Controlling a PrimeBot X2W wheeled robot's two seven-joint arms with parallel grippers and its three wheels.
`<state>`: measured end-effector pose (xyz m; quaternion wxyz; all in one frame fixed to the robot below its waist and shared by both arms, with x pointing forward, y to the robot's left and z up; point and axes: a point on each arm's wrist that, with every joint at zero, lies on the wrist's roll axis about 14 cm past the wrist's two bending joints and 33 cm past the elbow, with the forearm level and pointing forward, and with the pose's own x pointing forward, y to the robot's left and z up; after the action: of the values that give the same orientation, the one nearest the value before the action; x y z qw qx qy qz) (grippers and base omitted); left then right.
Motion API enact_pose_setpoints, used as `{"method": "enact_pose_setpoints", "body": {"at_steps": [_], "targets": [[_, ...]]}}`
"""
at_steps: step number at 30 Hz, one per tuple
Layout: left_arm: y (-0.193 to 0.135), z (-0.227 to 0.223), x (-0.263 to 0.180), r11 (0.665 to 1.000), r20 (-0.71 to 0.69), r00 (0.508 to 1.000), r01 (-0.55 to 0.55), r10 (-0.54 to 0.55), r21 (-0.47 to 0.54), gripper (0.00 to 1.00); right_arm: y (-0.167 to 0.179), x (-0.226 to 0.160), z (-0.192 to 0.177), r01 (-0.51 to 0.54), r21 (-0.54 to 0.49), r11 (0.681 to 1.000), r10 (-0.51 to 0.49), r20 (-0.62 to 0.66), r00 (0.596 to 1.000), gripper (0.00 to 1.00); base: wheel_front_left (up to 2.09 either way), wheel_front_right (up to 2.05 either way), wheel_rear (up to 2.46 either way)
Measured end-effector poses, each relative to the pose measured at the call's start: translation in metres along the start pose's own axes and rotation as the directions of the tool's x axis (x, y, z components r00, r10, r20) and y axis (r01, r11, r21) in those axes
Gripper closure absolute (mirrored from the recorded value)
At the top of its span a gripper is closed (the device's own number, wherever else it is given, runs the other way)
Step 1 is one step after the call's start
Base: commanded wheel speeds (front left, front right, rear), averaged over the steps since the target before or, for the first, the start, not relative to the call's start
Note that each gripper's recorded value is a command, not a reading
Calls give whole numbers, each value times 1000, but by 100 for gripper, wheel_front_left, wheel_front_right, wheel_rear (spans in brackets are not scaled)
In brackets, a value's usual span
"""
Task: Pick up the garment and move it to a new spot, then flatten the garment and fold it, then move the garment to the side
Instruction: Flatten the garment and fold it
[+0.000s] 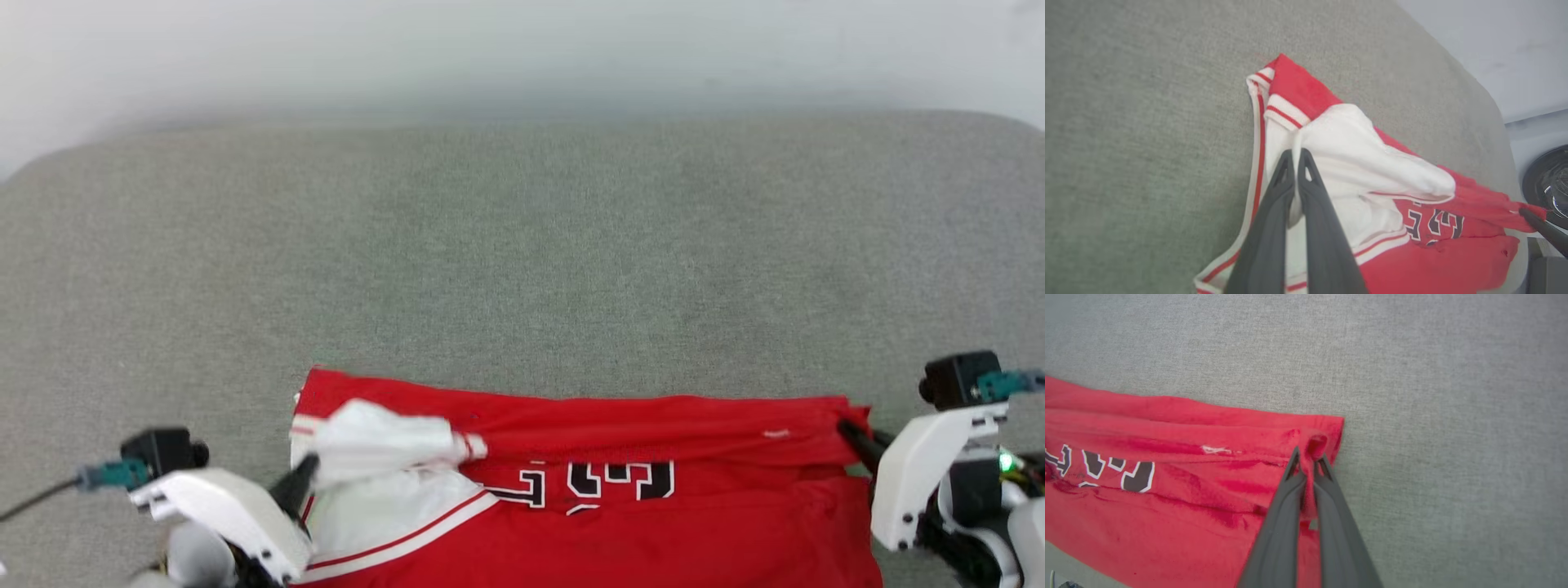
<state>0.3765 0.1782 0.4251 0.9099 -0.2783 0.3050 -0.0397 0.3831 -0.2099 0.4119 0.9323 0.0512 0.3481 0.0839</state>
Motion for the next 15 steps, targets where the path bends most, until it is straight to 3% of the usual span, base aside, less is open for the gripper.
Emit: {"method": "enact_pose_setpoints", "body": {"at_steps": [3,4,5,6,7,15], "targets": [[14,-32,-6,999,-81,996,-43,41,-30,100,-1,-6,-22,13,28,1000,-12,-31,999,100,0,0,0],[18,-39,-7,998,-95,994,-56,53,-33,60,0,-7,-31,15,42,999,-13,-47,999,71,0,0,0],[19,-42,-7,997,-92,994,-63,59,-40,22,2,-8,-40,16,63,998,-12,-59,998,58,0,0,0],[18,-43,-7,997,-91,994,-64,60,-46,0,3,-9,-46,17,73,997,-12,-68,998,20,0,0,0],[18,-47,-7,997,-97,993,-68,63,-46,0,3,-10,-52,22,71,997,-17,-73,997,0,0,0,0],[11,-21,-10,995,81,995,-68,61,80,0,6,-30,-52,28,97,995,-29,2,1000,0,0,0,0]]}}
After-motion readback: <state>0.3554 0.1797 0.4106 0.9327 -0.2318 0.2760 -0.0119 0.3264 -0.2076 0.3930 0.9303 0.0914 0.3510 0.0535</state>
